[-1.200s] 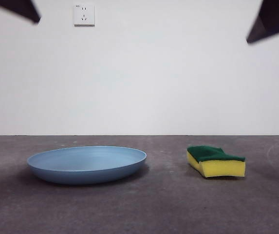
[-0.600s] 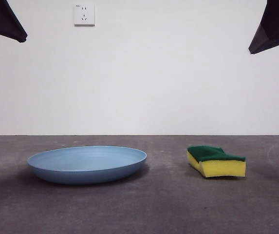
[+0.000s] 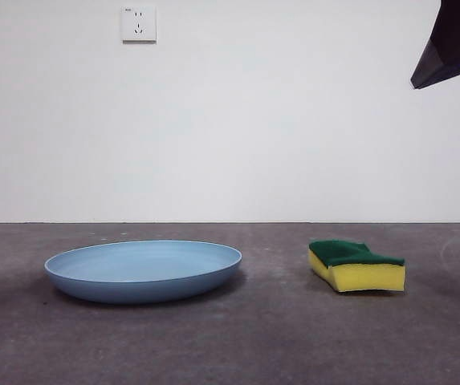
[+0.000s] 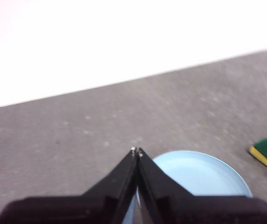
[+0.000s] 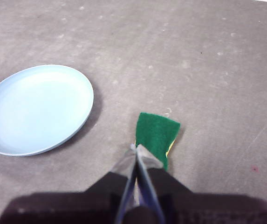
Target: Pick up the plate,pick up the cloth,clean the plate with the cloth
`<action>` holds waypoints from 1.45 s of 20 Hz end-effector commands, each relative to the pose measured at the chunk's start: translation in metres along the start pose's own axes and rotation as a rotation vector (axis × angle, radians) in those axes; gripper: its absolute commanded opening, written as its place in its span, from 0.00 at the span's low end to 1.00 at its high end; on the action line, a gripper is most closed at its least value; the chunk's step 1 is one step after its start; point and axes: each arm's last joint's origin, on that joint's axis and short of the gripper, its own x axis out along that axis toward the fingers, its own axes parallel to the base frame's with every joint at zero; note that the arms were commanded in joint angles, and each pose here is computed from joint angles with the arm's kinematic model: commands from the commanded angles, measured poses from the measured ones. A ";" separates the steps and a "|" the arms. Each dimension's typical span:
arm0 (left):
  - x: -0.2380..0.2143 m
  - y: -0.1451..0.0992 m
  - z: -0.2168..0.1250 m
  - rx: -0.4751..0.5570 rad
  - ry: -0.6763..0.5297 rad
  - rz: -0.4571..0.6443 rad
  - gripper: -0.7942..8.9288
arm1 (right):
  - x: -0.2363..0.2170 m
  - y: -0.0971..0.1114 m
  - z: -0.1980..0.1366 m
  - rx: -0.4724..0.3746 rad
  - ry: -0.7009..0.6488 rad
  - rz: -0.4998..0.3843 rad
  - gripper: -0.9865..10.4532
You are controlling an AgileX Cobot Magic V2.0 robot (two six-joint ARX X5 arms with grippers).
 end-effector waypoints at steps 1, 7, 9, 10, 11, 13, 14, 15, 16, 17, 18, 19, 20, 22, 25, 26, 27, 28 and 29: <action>-0.003 0.008 -0.018 -0.001 -0.026 0.032 0.08 | 0.000 0.000 0.000 0.006 -0.005 -0.001 0.09; 0.005 0.014 -0.092 -0.014 -0.024 0.135 0.08 | 0.000 0.000 0.000 0.006 -0.005 -0.001 0.09; 0.011 0.016 -0.113 -0.019 -0.023 0.176 0.08 | 0.000 0.000 0.000 0.006 -0.005 -0.002 0.09; 0.013 0.016 -0.121 -0.023 -0.018 0.183 0.08 | 0.000 0.000 0.000 0.006 -0.005 -0.002 0.09; 0.014 0.017 -0.129 -0.030 -0.007 0.191 0.08 | 0.000 0.000 0.000 0.007 -0.005 -0.002 0.09; 0.016 0.018 -0.139 -0.033 0.007 0.201 0.08 | 0.000 0.000 0.000 0.006 -0.005 -0.001 0.09; 0.017 0.018 -0.143 -0.041 0.028 0.205 0.08 | 0.000 0.000 0.000 0.006 -0.005 -0.002 0.09; 0.017 0.018 -0.146 -0.053 0.057 0.210 0.08 | 0.000 0.000 0.000 0.006 -0.004 -0.002 0.09; 0.017 0.019 -0.147 -0.061 0.064 0.214 0.08 | 0.000 0.000 0.000 0.006 -0.005 -0.002 0.09; 0.017 0.019 -0.147 -0.061 0.060 0.218 0.08 | 0.000 0.000 0.000 0.007 -0.005 -0.002 0.09; 0.017 0.019 -0.147 -0.061 0.060 0.216 0.08 | 0.000 0.000 0.000 0.006 -0.005 -0.002 0.09; 0.017 0.019 -0.147 -0.061 0.061 0.217 0.08 | 0.000 0.000 0.000 0.006 -0.005 -0.002 0.09; 0.017 0.019 -0.147 -0.061 0.061 0.218 0.08 | 0.000 0.000 0.000 0.007 -0.005 -0.002 0.09; 0.017 0.019 -0.147 -0.061 0.061 0.218 0.08 | 0.000 0.000 0.000 0.007 -0.005 -0.002 0.09; 0.017 0.019 -0.147 -0.061 0.061 0.218 0.08 | 0.000 0.000 0.000 0.007 -0.005 -0.002 0.09; 0.017 0.019 -0.147 -0.061 0.061 0.218 0.08 | 0.000 0.000 0.000 0.006 -0.005 -0.002 0.09; 0.017 0.019 -0.147 -0.061 0.061 0.218 0.08 | 0.000 0.000 0.000 0.007 -0.005 -0.002 0.09; 0.017 0.019 -0.147 -0.061 0.061 0.218 0.08 | 0.000 0.000 0.000 0.006 -0.005 -0.002 0.09; 0.017 0.019 -0.147 -0.061 0.061 0.218 0.08 | 0.000 0.000 0.000 0.006 -0.005 -0.002 0.09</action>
